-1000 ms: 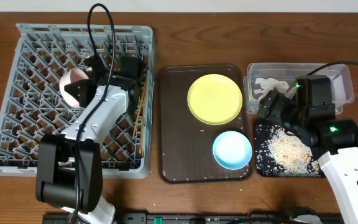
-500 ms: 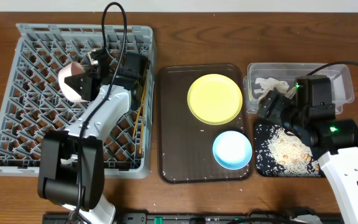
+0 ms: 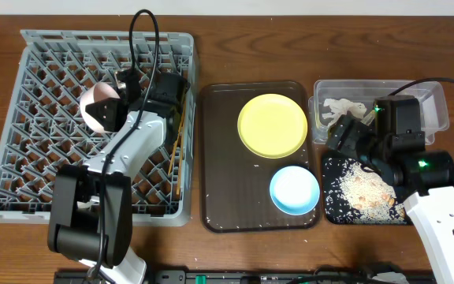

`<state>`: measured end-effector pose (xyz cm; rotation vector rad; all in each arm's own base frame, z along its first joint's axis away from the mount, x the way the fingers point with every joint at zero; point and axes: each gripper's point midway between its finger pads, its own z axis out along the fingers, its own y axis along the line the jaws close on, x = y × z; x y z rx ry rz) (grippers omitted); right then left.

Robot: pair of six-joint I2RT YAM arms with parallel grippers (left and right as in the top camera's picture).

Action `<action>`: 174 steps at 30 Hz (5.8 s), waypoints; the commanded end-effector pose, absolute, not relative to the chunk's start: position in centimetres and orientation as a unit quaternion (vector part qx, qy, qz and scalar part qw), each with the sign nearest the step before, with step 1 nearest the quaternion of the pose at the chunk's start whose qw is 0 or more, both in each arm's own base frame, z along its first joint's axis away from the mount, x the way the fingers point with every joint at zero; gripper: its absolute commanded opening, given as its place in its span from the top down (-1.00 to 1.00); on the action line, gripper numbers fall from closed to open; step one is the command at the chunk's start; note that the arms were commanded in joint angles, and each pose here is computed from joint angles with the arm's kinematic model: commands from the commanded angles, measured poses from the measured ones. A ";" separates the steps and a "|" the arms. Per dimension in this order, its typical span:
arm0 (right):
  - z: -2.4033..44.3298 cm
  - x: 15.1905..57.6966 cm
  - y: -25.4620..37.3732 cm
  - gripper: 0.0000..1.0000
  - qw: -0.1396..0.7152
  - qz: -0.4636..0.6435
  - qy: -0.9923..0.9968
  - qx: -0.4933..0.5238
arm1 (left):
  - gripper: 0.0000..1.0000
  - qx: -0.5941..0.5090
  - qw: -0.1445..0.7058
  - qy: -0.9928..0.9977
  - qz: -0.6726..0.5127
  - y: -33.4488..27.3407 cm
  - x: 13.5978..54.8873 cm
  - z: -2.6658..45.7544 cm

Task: Sort waste into correct bins and load items into the dishwasher
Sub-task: 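Carry the pink bowl with the left gripper and set it in the rack, then move the left gripper to the light-blue bowl and grasp its rim, then carry the light-blue bowl with the left gripper into the rack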

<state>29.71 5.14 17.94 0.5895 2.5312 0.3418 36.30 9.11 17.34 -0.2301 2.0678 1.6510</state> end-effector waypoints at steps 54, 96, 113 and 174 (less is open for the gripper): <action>18.2 29.5 4.4 -0.86 0.260 0.116 0.933 0.221 | -0.05 0.103 0.195 0.964 -0.145 -24.0 28.2 14.3; 17.9 29.1 4.4 -0.86 0.252 0.113 0.935 0.221 | 0.85 -0.080 0.392 0.836 0.376 0.1 29.0 30.0; 18.2 29.5 4.4 -0.86 0.260 0.116 0.933 0.221 | 0.85 -0.132 0.230 0.753 0.602 11.4 34.9 24.0; 18.1 29.4 4.4 -0.87 0.259 0.114 0.933 0.221 | -0.29 -0.081 0.191 0.932 0.298 2.3 33.5 18.2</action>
